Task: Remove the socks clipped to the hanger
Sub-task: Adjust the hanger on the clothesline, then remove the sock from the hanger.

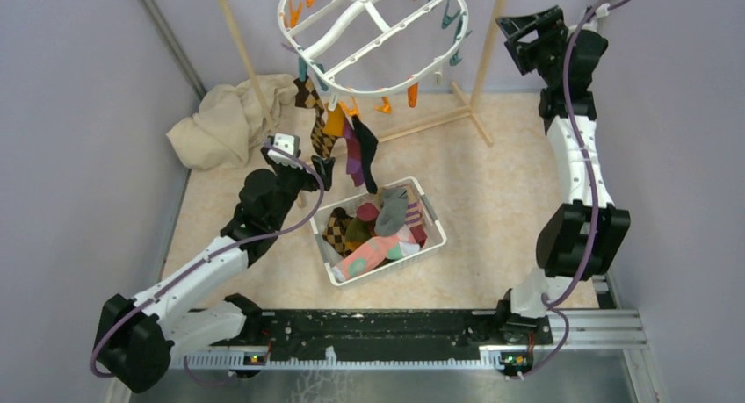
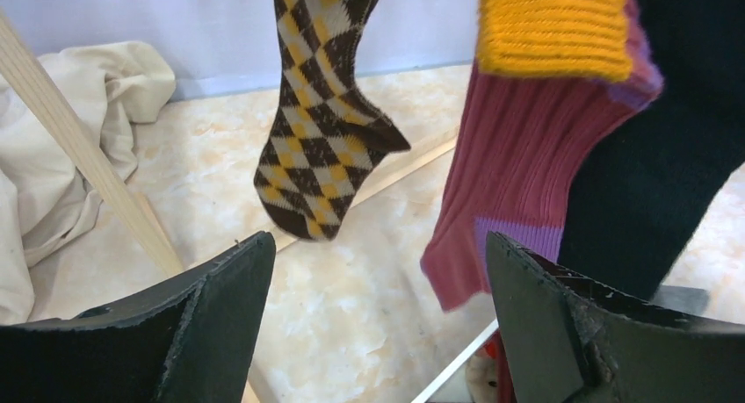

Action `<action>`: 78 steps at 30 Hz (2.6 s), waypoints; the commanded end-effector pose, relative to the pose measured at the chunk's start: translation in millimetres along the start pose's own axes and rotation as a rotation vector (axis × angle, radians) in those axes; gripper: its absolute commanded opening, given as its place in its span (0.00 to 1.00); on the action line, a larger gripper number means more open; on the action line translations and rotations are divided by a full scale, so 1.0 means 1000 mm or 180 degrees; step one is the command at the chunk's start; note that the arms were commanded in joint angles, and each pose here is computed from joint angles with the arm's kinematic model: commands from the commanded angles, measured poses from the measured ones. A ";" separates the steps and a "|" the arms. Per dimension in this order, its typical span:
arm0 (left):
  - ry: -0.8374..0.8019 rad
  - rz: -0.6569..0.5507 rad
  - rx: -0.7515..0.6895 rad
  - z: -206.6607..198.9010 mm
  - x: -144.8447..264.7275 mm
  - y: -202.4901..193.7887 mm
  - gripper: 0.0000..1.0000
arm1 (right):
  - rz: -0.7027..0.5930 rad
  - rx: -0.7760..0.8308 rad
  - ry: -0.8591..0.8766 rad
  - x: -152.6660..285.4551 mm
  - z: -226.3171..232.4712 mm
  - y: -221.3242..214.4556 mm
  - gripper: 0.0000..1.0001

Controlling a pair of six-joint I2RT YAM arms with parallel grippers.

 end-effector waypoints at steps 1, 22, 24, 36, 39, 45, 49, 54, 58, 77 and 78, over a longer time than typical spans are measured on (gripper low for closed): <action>0.0168 -0.0146 -0.0068 0.003 -0.010 -0.007 0.95 | -0.0126 0.0426 0.0402 0.054 0.052 0.003 0.79; -0.0356 -0.0568 -0.0113 -0.013 -0.083 -0.010 0.99 | 0.0703 0.0633 0.0541 0.144 0.044 -0.054 0.78; -0.0383 -0.0586 -0.0116 -0.014 -0.092 -0.008 0.99 | 0.0750 0.0639 0.0552 0.147 0.043 -0.057 0.78; -0.0632 -0.0332 -0.0121 -0.017 -0.125 -0.013 0.14 | 0.0880 0.0614 0.0601 0.153 0.038 -0.064 0.78; -0.0631 -0.0256 -0.0169 -0.022 -0.123 -0.008 0.12 | 0.0892 0.0646 0.0640 0.156 0.040 -0.064 0.78; -0.0500 -0.0220 -0.0397 -0.046 -0.115 0.006 0.11 | 0.0876 0.0856 0.0608 0.167 0.049 -0.065 0.78; -0.0438 -0.0203 -0.0490 -0.064 -0.109 0.012 0.11 | 0.0865 0.1024 0.0604 0.173 0.061 -0.066 0.78; -0.0380 -0.0195 -0.0563 -0.082 -0.102 0.017 0.11 | 0.0831 0.1115 0.0726 0.182 0.078 -0.066 0.78; -0.0333 -0.0194 -0.0602 -0.089 -0.097 0.020 0.11 | 0.0816 0.1100 0.1079 0.185 0.102 -0.064 0.77; -0.0373 -0.0386 -0.0699 -0.105 -0.056 0.050 0.11 | 0.1236 0.0671 0.1776 0.141 0.132 -0.106 0.54; -0.0381 -0.0387 -0.0700 -0.106 -0.054 0.051 0.11 | 0.1252 0.0688 0.1748 0.141 0.132 -0.107 0.54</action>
Point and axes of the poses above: each gripper's point midway between its finger pads, its own x axis back along the fingers, its own z axis along the line the jaws close on, y = z × x, the point moved 10 cm from there along x, back along the fingers, and after that the axes turned 5 degrees about -x, right-handed, at the moved point
